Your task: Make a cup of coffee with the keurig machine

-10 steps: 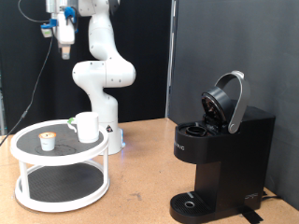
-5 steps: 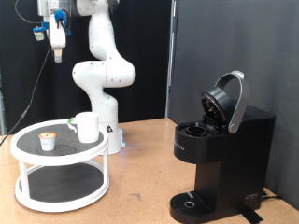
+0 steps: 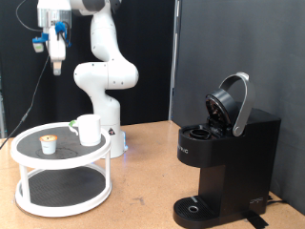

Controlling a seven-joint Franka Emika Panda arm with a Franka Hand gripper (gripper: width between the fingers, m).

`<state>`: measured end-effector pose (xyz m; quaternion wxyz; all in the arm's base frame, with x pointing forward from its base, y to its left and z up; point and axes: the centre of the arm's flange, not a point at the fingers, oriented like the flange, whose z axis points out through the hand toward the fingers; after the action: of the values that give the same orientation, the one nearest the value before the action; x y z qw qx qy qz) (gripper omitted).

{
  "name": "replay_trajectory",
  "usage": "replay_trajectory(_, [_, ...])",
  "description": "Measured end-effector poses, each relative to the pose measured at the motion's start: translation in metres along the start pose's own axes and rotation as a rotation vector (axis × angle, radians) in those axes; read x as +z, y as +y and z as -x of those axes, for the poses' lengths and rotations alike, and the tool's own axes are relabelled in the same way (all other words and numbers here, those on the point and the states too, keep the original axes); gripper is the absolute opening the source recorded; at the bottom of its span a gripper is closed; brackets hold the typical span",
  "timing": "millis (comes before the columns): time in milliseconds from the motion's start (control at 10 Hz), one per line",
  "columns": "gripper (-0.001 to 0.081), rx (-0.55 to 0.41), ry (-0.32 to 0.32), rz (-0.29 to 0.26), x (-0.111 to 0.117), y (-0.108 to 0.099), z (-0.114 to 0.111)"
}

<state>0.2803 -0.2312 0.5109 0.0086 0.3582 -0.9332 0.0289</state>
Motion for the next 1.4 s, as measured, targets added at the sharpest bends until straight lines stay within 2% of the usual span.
replay_trajectory(200, [0.0735,0.004,0.015,-0.011,0.026,-0.009,-0.004])
replay_trajectory(400, [0.0735,0.018,0.002,-0.02,0.05,-0.019,-0.005])
replay_trajectory(700, [0.0735,0.029,-0.009,-0.038,0.077,-0.03,-0.003])
replay_trajectory(1400, [0.0735,0.012,0.006,-0.039,0.129,-0.032,0.008])
